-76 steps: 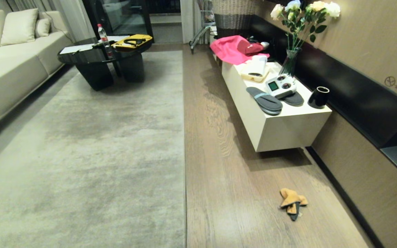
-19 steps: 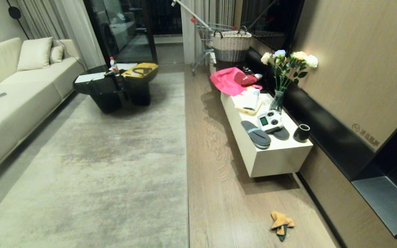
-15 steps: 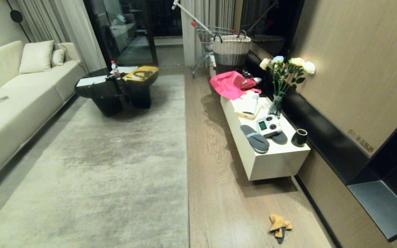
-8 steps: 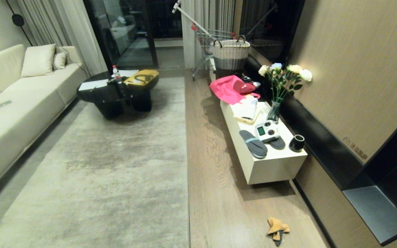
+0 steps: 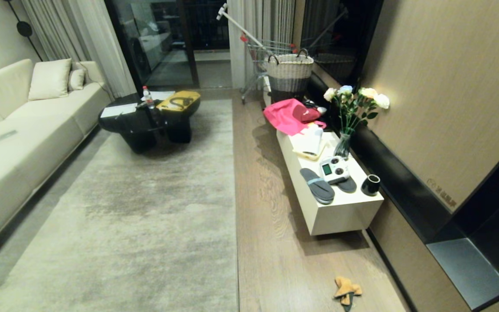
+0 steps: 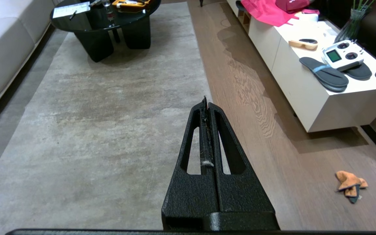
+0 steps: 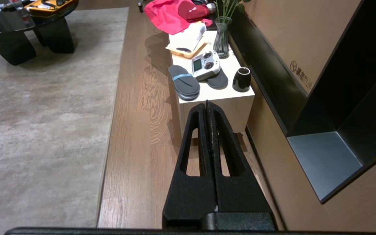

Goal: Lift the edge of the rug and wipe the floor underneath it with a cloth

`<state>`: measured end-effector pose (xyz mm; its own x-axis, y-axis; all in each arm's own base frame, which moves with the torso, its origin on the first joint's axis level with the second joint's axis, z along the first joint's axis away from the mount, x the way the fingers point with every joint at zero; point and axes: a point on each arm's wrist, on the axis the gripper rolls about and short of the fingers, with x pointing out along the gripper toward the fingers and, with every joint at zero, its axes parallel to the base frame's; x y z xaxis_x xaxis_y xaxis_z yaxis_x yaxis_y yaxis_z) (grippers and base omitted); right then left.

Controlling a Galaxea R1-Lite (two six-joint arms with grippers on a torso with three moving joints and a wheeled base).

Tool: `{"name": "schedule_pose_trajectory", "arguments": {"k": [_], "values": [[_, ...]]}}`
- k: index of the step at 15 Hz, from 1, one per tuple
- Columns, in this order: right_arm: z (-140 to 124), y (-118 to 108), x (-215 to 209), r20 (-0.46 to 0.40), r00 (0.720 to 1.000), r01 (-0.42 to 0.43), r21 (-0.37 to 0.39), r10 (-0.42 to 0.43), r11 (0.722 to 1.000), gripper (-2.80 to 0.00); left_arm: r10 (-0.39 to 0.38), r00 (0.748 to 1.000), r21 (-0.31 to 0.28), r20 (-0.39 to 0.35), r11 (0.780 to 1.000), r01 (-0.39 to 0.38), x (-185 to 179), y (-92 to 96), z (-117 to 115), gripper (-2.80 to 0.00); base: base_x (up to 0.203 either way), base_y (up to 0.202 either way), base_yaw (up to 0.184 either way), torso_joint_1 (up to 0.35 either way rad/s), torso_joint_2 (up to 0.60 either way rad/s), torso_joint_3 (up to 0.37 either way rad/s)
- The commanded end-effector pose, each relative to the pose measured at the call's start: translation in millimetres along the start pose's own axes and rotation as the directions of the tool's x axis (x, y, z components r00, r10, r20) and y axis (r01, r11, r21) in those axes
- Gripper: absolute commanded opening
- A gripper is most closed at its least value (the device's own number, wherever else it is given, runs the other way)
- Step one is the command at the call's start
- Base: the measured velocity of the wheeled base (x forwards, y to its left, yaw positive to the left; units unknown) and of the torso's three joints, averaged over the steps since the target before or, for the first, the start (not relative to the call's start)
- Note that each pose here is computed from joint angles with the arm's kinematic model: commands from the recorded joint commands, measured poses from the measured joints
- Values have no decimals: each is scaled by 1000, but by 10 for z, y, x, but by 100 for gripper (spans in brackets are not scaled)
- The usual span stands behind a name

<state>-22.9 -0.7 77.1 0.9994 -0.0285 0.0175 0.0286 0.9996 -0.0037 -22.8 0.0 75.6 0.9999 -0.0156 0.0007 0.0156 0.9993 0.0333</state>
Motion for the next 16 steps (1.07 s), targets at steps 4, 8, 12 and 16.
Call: {"name": "schedule_pose_trajectory", "arguments": {"k": [4,8,12,16], "values": [[2,0,1,1,1000,-1,1,1,1000,-280,0,1000,0,0,1000,0,0,0,0,-280,0,0,0,109,-249,-140],[2,0,1,1,1000,-1,1,1,1000,-280,0,1000,0,0,1000,0,0,0,0,-280,0,0,0,0,0,0],[1,0,1,0,1000,-1,1,1,1000,-280,0,1000,0,1,1000,0,0,0,1,-280,0,0,0,0,0,0],[2,0,1,1,1000,-1,1,1,1000,-280,0,1000,0,1,1000,0,0,0,1,-280,0,0,0,0,0,0]]}}
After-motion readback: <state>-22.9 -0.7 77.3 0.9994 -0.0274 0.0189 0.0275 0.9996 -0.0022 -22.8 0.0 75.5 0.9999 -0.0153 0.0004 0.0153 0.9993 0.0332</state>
